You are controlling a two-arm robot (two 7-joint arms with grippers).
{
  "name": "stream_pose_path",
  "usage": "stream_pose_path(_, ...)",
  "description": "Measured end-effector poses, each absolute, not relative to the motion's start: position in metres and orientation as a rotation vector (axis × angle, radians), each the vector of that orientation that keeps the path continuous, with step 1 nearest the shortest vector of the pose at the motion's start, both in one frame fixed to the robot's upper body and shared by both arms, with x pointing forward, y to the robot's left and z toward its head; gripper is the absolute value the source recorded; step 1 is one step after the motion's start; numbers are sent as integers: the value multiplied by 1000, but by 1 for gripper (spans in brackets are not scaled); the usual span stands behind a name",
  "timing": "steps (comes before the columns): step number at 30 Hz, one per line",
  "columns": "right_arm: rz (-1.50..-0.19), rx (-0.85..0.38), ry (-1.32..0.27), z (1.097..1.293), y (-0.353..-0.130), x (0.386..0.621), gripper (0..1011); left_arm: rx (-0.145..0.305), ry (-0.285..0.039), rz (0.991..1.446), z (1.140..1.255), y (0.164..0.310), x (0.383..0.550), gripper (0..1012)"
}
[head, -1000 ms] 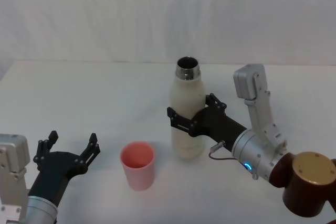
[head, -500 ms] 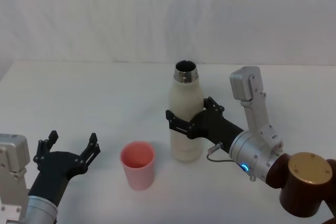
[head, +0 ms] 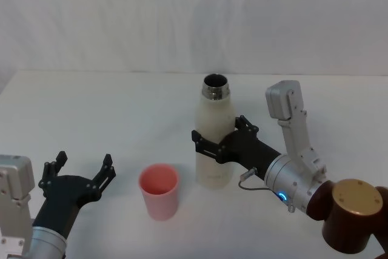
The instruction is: Grasp the thermos with one hand and pour water into the cup lid.
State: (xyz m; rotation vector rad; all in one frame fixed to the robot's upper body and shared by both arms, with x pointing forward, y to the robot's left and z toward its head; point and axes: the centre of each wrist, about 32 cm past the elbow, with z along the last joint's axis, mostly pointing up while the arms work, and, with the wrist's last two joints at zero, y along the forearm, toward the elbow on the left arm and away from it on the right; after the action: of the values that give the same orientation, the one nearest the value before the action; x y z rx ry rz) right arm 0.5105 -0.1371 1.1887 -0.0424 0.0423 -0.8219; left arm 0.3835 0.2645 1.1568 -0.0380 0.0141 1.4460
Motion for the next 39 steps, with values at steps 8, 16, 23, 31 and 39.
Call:
stream_pose_path(8, -822, -42, 44, 1189, -137, 511, 961, -38, 14, 1446, 1157, 265, 384, 1001)
stream_pose_path(16, -823, -43, 43, 1188, -137, 511, 1001, -38, 14, 1446, 1157, 265, 384, 1001)
stream_pose_path(23, -823, -44, 43, 1188, -137, 510, 1001, -38, 14, 1446, 1157, 265, 384, 1001)
stream_pose_path(31, -823, -45, 43, 1188, -137, 510, 1001, -38, 14, 1446, 1157, 265, 384, 1001)
stream_pose_path(39, -825, -49, 31, 1190, -136, 509, 1001, -38, 14, 1446, 1157, 265, 384, 1001)
